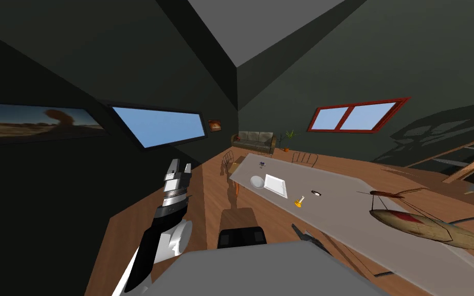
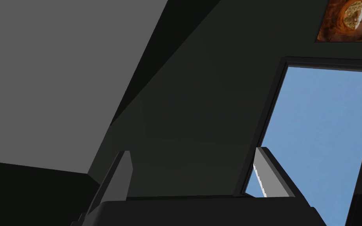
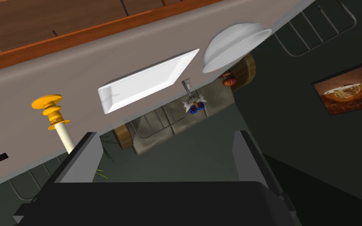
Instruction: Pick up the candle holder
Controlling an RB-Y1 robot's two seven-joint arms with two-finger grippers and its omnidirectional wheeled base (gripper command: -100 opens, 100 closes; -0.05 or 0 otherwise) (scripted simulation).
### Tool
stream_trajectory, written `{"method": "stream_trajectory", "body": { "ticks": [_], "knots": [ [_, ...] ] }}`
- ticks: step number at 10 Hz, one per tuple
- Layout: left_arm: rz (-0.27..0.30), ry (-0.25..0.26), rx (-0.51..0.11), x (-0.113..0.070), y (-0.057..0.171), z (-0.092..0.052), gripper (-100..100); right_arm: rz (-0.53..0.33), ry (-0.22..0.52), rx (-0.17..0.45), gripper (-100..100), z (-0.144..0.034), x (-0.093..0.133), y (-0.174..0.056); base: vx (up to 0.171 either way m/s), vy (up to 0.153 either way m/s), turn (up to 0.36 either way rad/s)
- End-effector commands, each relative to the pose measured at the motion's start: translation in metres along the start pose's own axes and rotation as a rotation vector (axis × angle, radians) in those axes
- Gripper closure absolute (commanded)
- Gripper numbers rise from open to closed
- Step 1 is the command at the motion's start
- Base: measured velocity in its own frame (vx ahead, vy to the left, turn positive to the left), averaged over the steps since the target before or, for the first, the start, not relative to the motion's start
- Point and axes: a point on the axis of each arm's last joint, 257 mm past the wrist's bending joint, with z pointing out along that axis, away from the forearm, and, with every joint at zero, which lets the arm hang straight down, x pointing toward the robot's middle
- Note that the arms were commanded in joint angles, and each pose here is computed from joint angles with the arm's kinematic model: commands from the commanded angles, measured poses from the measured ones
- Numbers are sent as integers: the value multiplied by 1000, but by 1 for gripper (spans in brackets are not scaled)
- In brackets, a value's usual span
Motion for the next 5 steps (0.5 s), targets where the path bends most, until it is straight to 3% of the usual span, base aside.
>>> {"method": "stream_trajectory", "body": {
  "ticks": [1, 2, 5],
  "knots": [
    [0, 0, 0, 0, 0, 0, 0, -53, 50, 31, -100, -13, 12, -22, 5, -11, 257],
    [0, 0, 0, 0, 0, 0, 0, -45, 66, 51, -100, -17, 20, -31, 9, -16, 111],
    [0, 0, 0, 0, 0, 0, 0, -130, 155, 101, -100, -40, 39, -69, 15, -20, 169]
  ]
}}
